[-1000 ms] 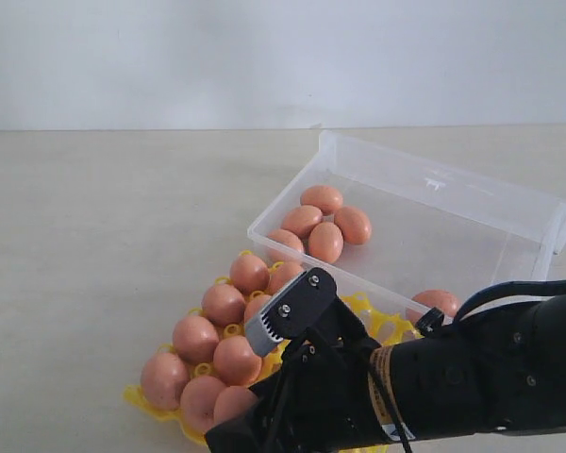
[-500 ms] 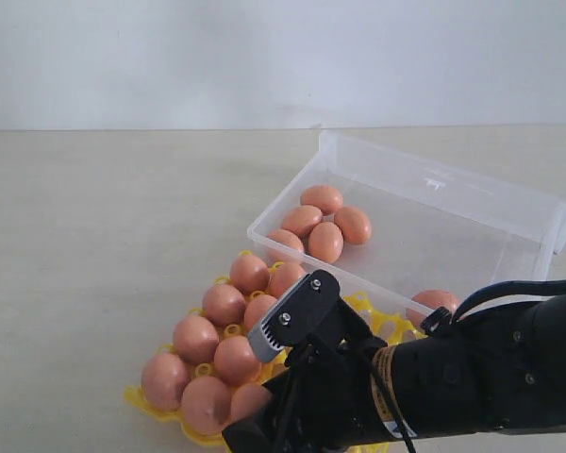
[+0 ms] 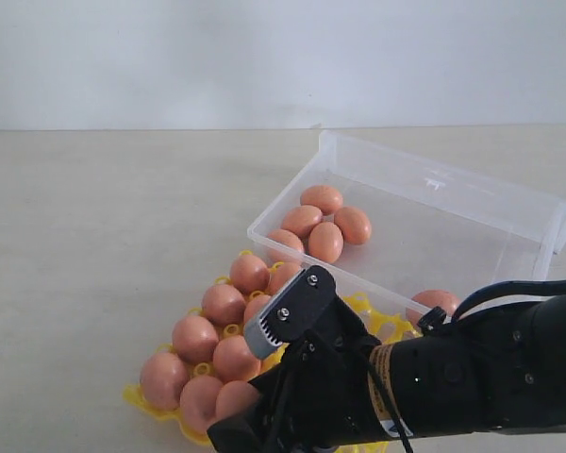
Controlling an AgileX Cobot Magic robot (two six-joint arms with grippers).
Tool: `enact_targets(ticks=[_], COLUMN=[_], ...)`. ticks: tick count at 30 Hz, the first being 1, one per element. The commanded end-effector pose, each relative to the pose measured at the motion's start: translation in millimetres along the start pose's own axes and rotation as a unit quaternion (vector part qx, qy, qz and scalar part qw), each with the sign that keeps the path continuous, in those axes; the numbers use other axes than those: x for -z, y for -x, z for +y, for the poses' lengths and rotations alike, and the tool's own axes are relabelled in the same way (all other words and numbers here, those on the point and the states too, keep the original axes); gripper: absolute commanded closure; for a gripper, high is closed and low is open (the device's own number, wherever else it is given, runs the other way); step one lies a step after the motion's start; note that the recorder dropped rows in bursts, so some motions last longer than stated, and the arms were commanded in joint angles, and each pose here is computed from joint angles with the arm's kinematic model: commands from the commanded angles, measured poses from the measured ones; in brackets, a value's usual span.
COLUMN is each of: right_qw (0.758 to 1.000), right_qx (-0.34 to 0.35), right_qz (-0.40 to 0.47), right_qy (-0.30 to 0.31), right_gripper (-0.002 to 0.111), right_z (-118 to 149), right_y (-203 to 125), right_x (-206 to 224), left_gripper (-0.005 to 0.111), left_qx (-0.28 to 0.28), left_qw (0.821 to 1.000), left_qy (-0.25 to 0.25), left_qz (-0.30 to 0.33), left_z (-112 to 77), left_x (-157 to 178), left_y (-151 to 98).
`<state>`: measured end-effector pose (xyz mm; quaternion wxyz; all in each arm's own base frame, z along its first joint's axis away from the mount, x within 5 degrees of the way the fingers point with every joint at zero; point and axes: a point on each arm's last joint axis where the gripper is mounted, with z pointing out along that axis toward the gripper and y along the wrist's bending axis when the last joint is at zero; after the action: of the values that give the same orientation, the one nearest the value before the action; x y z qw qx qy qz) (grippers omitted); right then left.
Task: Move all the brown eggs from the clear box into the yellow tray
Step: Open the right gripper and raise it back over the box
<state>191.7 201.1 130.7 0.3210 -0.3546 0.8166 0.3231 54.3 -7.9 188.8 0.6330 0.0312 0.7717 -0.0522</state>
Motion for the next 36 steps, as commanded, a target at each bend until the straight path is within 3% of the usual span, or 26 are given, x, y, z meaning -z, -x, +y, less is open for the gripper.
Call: enact_targets(ticks=[1, 4, 15, 19, 24, 28, 31, 36], right_qw=[1.000, 1.000, 1.000, 0.999, 0.984, 0.969, 0.951, 0.894], right_qx=[0.010, 0.011, -0.012, -0.005, 0.074, 0.084, 0.057, -0.011], right_qz=[0.009, 0.010, 0.003, -0.034, -0.117, -0.143, -0.109, -0.013], right_qy=[-0.006, -0.006, -0.008, -0.029, -0.112, -0.183, -0.285, -0.448], right_gripper=[0.065, 0.046, 0.046, 0.046, 0.046, 0.046, 0.046, 0.046], right_z=[-0.5, -0.5, 0.0, 6.0, 18.0, 20.1, 9.1, -17.2], right_y=[-2.0, -2.1, 0.4, 20.2, 73.1, 100.1, 114.5, 127.0], right_x=[0.8, 0.8, 2.5, 23.8, 80.6, 113.9, 134.2, 162.7], left_gripper=[0.103, 0.103, 0.103, 0.103, 0.103, 0.103, 0.103, 0.103], left_qx=[-0.002, -0.002, -0.002, -0.002, -0.002, -0.002, -0.002, -0.002], left_qw=[1.000, 1.000, 1.000, 1.000, 1.000, 1.000, 1.000, 1.000], left_qy=[-0.002, -0.002, -0.002, -0.002, -0.002, -0.002, -0.002, -0.002], left_qz=[-0.002, 0.000, -0.001, 0.000, -0.001, -0.001, -0.002, -0.002], left_z=[-0.1, -0.2, -0.1, -0.2, -0.1, -0.1, -0.1, -0.1], left_x=[-0.1, -0.1, -0.1, -0.1, -0.1, -0.1, -0.1, -0.1], left_y=[-0.8, -1.0, -0.9, -1.1, -0.9, -0.9, -0.7, -0.7])
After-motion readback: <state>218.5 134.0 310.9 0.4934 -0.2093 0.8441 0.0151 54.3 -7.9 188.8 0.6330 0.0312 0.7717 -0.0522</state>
